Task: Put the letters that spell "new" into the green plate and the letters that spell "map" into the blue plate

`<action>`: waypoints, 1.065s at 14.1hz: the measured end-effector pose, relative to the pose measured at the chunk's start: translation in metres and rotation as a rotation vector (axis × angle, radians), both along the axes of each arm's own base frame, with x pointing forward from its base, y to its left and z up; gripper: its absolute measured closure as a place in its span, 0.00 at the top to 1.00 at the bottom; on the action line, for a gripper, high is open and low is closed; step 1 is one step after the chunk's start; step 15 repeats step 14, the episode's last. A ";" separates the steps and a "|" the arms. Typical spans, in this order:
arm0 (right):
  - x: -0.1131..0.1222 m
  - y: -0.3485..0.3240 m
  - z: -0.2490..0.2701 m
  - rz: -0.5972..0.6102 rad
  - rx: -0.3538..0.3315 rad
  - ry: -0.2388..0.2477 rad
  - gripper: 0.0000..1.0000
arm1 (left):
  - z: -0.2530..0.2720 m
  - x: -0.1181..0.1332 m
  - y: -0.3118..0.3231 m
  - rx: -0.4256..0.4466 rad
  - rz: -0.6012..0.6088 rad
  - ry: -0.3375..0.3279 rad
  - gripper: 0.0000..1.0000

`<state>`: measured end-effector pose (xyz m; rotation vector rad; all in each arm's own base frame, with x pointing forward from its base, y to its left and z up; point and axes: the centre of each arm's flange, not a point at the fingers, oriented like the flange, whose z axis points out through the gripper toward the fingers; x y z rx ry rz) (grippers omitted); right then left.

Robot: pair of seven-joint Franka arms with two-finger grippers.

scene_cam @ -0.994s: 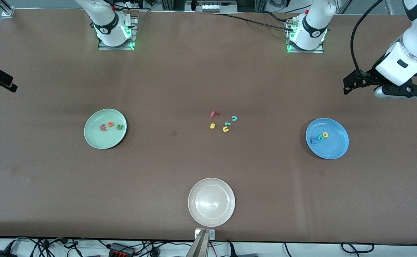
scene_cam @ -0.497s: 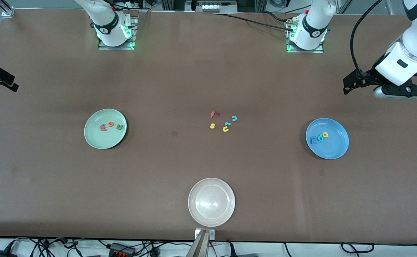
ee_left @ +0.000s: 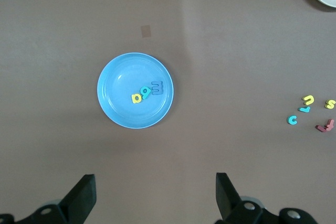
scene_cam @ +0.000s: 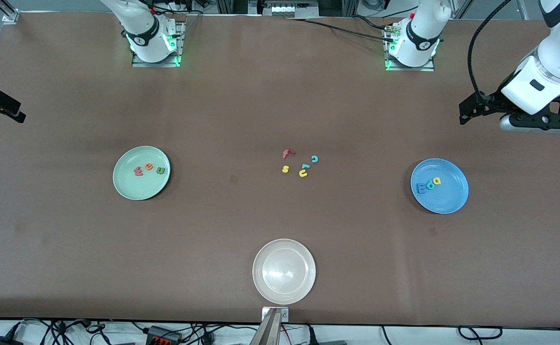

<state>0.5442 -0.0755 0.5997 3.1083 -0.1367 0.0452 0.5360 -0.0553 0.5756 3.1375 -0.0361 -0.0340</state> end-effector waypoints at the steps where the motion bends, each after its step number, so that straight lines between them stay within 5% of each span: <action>1: 0.000 0.000 0.000 0.000 0.000 0.001 1.00 | 0.000 0.000 0.000 0.000 0.000 0.000 1.00; 15: 0.000 0.000 -0.001 0.000 0.000 0.002 1.00 | 0.006 0.000 -0.005 0.000 -0.009 -0.006 1.00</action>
